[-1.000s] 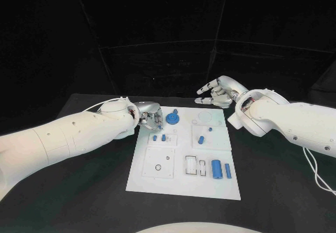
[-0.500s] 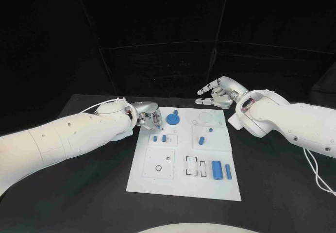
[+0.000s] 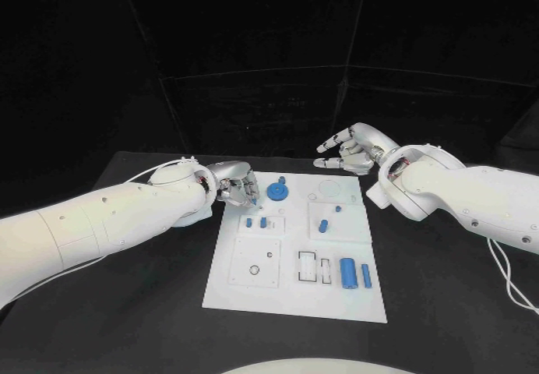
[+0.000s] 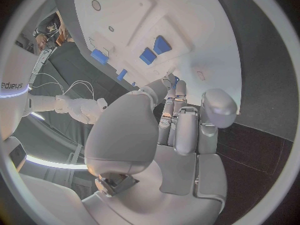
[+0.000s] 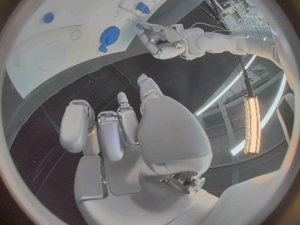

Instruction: Assemble the parts on the task board

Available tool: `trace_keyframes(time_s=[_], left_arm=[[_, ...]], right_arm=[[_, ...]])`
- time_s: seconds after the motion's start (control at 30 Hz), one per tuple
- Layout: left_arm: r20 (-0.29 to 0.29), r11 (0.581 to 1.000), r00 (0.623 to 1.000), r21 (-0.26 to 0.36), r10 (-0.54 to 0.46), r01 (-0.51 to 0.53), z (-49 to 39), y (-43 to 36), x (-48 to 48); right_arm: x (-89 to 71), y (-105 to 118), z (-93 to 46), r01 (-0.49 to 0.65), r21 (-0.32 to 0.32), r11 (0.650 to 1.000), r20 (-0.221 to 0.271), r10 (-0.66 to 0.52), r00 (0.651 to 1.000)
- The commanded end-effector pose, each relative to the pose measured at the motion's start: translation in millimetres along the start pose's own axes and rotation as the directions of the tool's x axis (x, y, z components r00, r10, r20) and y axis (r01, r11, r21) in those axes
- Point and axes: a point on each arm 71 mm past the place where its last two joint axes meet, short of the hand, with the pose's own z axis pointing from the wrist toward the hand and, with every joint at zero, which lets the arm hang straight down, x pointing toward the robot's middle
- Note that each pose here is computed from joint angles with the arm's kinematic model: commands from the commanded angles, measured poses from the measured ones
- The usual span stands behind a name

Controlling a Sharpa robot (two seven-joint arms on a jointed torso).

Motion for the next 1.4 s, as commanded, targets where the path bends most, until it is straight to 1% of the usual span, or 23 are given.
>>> trace_keyframes(time_s=[0.03,0.2,0.67,0.87,1.1,1.4], left_arm=[[0.018,0.999,1.0,0.02,-0.025,0.025,0.3,-3.1,-2.0],[0.012,0.999,1.0,0.029,-0.029,0.028,2.4,-6.7,-0.9],[-0.01,0.999,1.0,0.033,-0.029,0.029,11.1,-13.6,2.6],[-0.019,0.999,0.999,0.026,-0.028,0.029,12.7,-13.0,3.2],[-0.042,1.0,0.999,0.01,-0.027,0.028,13.5,-10.6,4.6],[-0.065,1.0,0.997,0.006,-0.027,0.028,13.7,-10.4,6.4]], right_arm=[[-1.1,1.4,0.1,0.001,-0.009,1.0,0.004,-0.001,1.0],[-0.9,1.6,0.2,0.001,-0.009,1.0,0.004,-0.001,1.0],[-0.5,2.2,0.0,0.001,-0.01,1.0,0.002,-0.001,1.0],[-0.5,2.2,-0.1,0.001,-0.01,1.0,0.002,-0.001,1.0],[-0.5,2.3,-0.3,0.0,-0.01,1.0,0.002,0.0,1.0],[-0.6,2.4,-0.4,0.0,-0.01,1.0,0.002,0.0,1.0]])
